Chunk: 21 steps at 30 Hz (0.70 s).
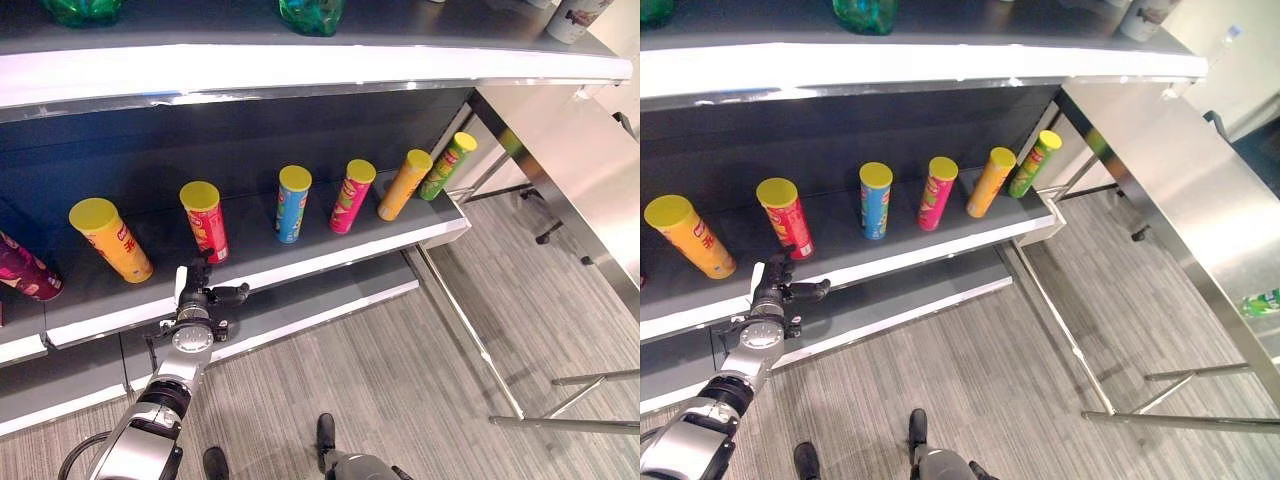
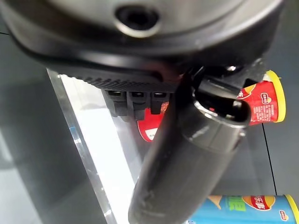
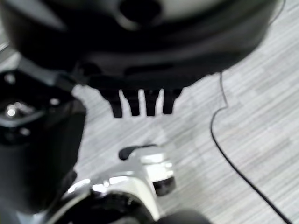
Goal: Put the goods on the table back onto the shelves and tidy them up.
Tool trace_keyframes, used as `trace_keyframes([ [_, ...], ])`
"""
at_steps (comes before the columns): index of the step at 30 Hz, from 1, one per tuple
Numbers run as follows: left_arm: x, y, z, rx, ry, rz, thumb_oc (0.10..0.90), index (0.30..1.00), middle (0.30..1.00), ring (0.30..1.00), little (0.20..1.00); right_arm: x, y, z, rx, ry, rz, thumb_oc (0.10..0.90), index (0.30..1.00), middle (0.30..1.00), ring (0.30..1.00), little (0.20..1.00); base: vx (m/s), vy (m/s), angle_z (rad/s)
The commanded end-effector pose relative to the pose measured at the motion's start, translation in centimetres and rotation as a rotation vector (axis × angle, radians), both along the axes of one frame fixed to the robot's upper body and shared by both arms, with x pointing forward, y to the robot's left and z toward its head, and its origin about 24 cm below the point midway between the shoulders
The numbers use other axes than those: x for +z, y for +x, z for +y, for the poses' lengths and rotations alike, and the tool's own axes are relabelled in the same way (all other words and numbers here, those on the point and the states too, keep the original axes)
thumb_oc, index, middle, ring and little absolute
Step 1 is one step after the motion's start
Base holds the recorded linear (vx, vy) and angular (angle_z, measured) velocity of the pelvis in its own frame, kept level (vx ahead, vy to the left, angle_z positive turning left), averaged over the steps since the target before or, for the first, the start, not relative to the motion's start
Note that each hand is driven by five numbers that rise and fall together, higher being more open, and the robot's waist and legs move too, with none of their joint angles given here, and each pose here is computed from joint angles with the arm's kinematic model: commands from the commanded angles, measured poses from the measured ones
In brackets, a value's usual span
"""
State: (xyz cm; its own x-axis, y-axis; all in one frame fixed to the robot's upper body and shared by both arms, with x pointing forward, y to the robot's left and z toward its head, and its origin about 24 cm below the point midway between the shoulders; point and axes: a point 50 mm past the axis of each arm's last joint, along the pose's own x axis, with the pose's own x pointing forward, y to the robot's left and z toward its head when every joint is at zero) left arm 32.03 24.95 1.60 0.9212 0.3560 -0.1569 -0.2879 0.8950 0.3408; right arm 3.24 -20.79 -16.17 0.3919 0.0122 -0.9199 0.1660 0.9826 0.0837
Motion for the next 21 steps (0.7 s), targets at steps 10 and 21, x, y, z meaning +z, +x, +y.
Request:
trace_keyframes([
  [10,6.7,3.8,-0.2,-0.039,0.043,-0.253,0.8,0.9,0.9,0.9,0.9,-0.2,0.3,0.8,-0.002,0.001,0.002,0.8,0.9,0.9,0.9,0.9,0.0,-0.001,-0.02],
  [21,5.7,1.7,-2.7,-0.088,-0.092,-0.353,0.8,0.9,0.9,0.9,0.9,-0.2,1.3,1.1,-0.037,0.017,-0.018,0.8,0.9,0.9,0.9,0.9,0.0,0.001,0.02],
])
